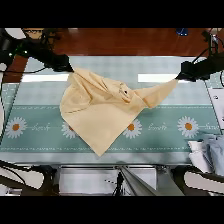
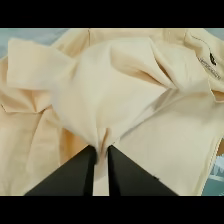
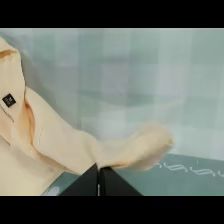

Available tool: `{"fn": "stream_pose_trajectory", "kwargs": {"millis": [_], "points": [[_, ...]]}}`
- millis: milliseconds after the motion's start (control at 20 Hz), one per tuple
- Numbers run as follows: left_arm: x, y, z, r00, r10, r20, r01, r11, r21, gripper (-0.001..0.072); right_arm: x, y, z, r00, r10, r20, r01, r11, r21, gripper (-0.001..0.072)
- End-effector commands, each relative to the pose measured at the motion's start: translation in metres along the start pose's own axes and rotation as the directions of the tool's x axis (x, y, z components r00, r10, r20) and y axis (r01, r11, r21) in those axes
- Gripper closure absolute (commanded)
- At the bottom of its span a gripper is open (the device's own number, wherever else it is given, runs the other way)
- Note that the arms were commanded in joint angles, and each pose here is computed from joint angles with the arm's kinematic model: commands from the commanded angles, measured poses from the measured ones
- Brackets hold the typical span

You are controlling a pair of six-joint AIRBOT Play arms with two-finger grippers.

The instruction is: Fold the shirts.

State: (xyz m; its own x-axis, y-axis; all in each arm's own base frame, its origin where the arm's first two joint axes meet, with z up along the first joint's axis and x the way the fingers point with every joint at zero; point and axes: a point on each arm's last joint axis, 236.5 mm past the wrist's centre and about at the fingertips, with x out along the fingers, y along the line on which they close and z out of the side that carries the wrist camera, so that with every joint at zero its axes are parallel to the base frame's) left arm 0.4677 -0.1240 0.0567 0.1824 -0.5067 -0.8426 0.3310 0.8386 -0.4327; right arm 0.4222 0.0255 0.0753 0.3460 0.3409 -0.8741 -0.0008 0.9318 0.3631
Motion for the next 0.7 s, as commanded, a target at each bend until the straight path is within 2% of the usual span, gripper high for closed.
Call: {"fn": "stream_pose_trajectory", "kwargs": {"millis": [0,50,250,450,600,650], "points": [[-0.012,0.02,-0.009,1.0,0.004,-0.024,-0.005,0.998,-0.067,0.0305,0.011,-0.006,0.016,0.999,-0.006,0.051,0.006,1.0,-0.002,0.0685],[-0.034,0.027,-0.01,1.0,0.02,0.007,-0.019,0.994,-0.111,0.0218,0.01,-0.007,0.016,0.999,-0.008,0.051,0.009,1.0,-0.011,0.0685],[-0.113,0.033,-0.043,0.997,0.062,0.038,-0.05,0.966,-0.253,0.0223,0.01,-0.008,0.013,0.999,-0.014,0.038,0.015,1.0,-0.027,0.0685],[-0.108,0.01,-0.148,0.984,0.084,-0.16,-0.129,0.945,-0.299,0.0222,0.009,-0.019,0.005,0.998,-0.063,0.006,0.064,0.995,-0.072,0.0685],[-0.055,-0.029,-0.233,0.98,-0.062,-0.187,-0.019,0.916,-0.402,0.021,0.009,-0.025,0.003,0.996,-0.088,-0.002,0.087,0.991,-0.102,0.0684],[-0.038,-0.046,-0.257,0.972,-0.142,-0.185,0.045,0.893,-0.447,0.011,0.009,-0.025,0.005,0.996,-0.088,0.003,0.088,0.991,-0.104,0.0684]]}}
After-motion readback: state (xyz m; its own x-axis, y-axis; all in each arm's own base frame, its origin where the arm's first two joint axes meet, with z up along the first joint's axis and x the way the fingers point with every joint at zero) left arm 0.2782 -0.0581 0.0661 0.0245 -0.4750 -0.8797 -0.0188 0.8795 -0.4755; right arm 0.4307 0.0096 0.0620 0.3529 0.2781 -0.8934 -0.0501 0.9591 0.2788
